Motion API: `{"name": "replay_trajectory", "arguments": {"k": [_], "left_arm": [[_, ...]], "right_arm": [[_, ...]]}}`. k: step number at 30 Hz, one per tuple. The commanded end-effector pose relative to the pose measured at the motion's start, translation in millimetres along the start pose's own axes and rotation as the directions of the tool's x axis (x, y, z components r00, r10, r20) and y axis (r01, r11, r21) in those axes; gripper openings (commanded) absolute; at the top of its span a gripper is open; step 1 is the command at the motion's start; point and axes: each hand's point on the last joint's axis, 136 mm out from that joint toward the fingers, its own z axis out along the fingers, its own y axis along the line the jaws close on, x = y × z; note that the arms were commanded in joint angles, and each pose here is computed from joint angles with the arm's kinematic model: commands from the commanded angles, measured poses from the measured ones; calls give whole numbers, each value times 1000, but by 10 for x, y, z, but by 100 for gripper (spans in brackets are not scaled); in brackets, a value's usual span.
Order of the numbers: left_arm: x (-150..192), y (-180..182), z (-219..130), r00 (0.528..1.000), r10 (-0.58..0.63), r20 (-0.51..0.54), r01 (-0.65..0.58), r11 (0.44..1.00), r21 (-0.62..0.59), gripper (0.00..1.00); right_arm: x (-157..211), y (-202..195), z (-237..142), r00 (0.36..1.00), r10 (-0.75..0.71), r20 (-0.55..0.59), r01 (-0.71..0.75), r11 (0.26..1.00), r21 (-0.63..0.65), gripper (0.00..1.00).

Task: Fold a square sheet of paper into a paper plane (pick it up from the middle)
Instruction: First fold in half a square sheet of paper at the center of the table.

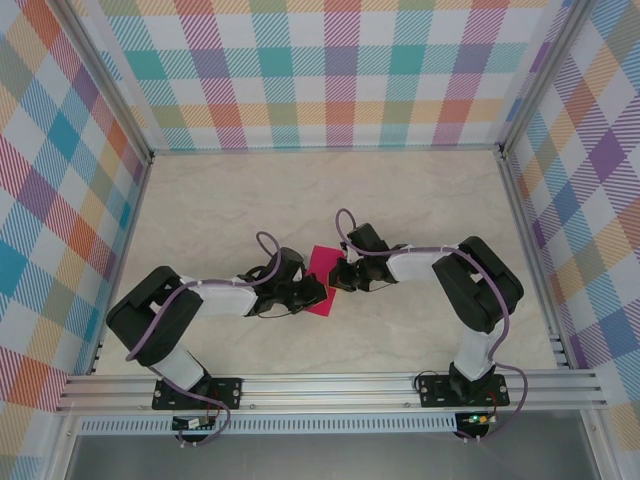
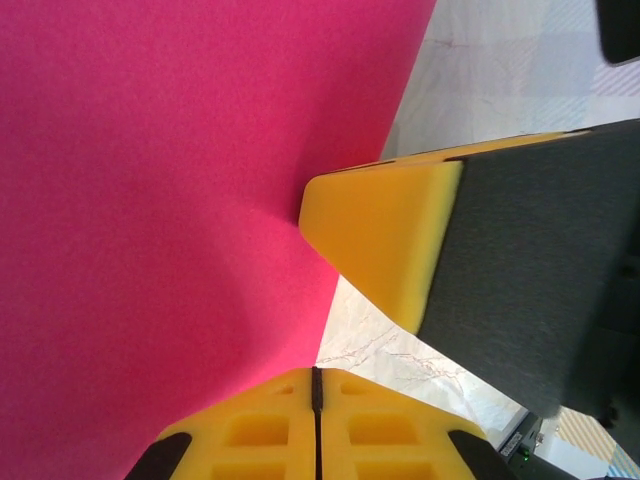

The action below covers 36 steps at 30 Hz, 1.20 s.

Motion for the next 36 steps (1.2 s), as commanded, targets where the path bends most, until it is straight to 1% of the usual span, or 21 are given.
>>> {"name": "replay_trajectory", "arguments": {"k": [1,9,16,20,26,32,36], "left_arm": [[3,-217,74,1000,15,-14,-14,998,66,6],[33,-137,139,999,10,-31,-9,999,36,6],[152,206,192,997,-19,-70,13,996,-84,5],[200,357,165,996,-45,-78,33,989,-145,5],[253,497,116,994,-64,-93,43,975,-219,4],[282,545,112,992,-64,-108,36,969,-246,4],[285,549,98,992,-63,-110,34,968,-250,4]], "right_arm": [[41,-72,26,1000,0,-17,1,1000,9,5],[24,-80,22,1000,12,-13,-12,1000,4,5],[18,-145,25,1000,6,-22,-6,1000,10,5],[-44,-201,-7,1000,-8,-16,8,1000,7,5],[-270,-277,-60,1000,-15,15,16,1000,-14,5],[-572,-429,-126,998,27,64,-27,1000,1,5],[-744,-524,-165,994,56,95,-59,998,34,6]]}}
